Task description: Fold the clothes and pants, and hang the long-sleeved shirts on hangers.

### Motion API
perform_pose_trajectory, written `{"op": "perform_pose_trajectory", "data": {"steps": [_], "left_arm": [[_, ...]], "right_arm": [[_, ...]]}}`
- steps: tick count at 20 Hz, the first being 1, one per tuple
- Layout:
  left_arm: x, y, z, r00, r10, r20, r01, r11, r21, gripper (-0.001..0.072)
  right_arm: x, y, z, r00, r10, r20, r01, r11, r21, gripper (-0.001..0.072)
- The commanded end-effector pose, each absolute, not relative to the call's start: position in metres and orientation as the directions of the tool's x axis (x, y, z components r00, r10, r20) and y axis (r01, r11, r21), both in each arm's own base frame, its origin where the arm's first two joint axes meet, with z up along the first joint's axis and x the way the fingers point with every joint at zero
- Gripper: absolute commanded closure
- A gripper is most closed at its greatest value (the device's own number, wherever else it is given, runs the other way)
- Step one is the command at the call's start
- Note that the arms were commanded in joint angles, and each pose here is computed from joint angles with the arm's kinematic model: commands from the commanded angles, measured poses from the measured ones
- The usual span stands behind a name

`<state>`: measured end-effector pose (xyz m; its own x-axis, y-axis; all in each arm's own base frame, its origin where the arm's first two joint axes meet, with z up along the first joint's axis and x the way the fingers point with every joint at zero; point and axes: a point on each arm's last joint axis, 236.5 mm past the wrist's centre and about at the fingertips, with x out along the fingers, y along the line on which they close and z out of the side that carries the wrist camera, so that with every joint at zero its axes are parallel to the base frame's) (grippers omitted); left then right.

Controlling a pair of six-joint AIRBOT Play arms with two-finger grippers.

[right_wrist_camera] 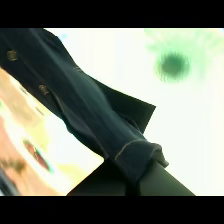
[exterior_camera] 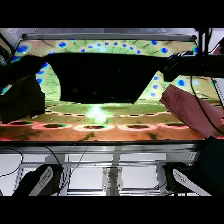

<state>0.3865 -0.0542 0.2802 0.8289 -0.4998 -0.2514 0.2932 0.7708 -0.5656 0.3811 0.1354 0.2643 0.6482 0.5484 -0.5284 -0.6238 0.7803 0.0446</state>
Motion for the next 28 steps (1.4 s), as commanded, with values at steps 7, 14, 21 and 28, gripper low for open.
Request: {"op": "perform_pose_trajectory", "data": {"steps": [7,14,21,28], "left_arm": [[0.379,-0.045,0.386,0.887,-0.458,0.061,0.432,0.776,-0.459,0.0694],[0.411,-0.058,0.348,0.857,-0.515,-0.015,0.431,0.732,-0.527,0.0694],[0.457,-0.106,0.293,0.788,-0.604,-0.116,0.455,0.699,-0.551,0.0694],[0.39,-0.089,0.149,0.493,-0.492,-0.717,0.29,0.87,-0.398,0.0695]], "right_arm": [[0.378,0.171,0.348,0.635,0.739,-0.225,-0.742,0.665,0.09,0.0697],[0.408,0.158,0.326,0.674,0.689,-0.268,-0.696,0.713,0.085,0.0697],[0.433,0.147,0.296,0.686,0.644,-0.338,-0.678,0.734,0.023,0.0697],[0.34,0.141,0.175,0.283,0.618,-0.733,-0.771,0.602,0.21,0.0697]]}}
